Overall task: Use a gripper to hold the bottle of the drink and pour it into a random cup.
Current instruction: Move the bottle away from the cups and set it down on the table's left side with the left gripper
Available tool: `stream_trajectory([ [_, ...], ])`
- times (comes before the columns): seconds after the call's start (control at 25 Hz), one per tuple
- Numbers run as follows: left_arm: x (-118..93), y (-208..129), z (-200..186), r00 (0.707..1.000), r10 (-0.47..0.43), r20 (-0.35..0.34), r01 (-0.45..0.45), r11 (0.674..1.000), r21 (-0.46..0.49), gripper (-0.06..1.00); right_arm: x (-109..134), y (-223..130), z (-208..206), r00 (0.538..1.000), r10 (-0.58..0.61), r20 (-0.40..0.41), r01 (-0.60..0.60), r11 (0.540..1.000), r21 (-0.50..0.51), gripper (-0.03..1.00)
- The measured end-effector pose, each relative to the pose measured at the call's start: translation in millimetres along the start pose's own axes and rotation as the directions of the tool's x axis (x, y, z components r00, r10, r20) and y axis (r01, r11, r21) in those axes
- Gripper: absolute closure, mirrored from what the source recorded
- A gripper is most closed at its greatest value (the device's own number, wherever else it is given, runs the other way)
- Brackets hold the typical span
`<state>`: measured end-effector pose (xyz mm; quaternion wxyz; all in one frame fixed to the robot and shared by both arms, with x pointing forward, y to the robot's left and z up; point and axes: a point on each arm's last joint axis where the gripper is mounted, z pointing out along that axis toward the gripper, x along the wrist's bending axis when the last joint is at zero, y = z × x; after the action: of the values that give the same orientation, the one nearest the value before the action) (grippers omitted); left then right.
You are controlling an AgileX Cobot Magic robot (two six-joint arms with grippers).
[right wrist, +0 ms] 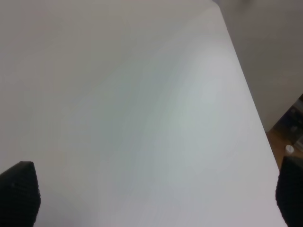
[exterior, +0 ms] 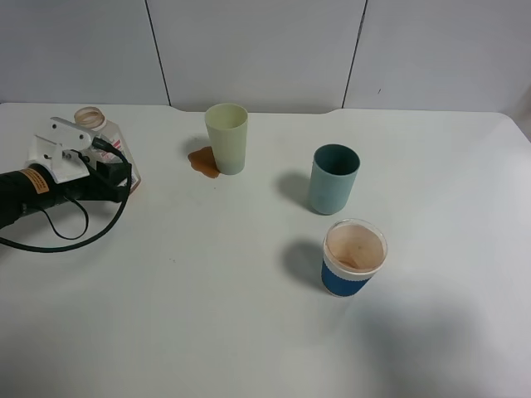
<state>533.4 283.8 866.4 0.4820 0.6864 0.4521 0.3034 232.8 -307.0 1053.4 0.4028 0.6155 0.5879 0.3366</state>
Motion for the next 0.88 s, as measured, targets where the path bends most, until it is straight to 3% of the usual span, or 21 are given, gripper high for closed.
stream_trajectory([
  [0.88,-0.2,-7.2,2.1,1.0,-0.008,0.004,0.008,1.0,0.019,0.63,0.0,0.0,0.0,1.0,0.0,0.0,0.0,1.0,0.0,-0.02],
])
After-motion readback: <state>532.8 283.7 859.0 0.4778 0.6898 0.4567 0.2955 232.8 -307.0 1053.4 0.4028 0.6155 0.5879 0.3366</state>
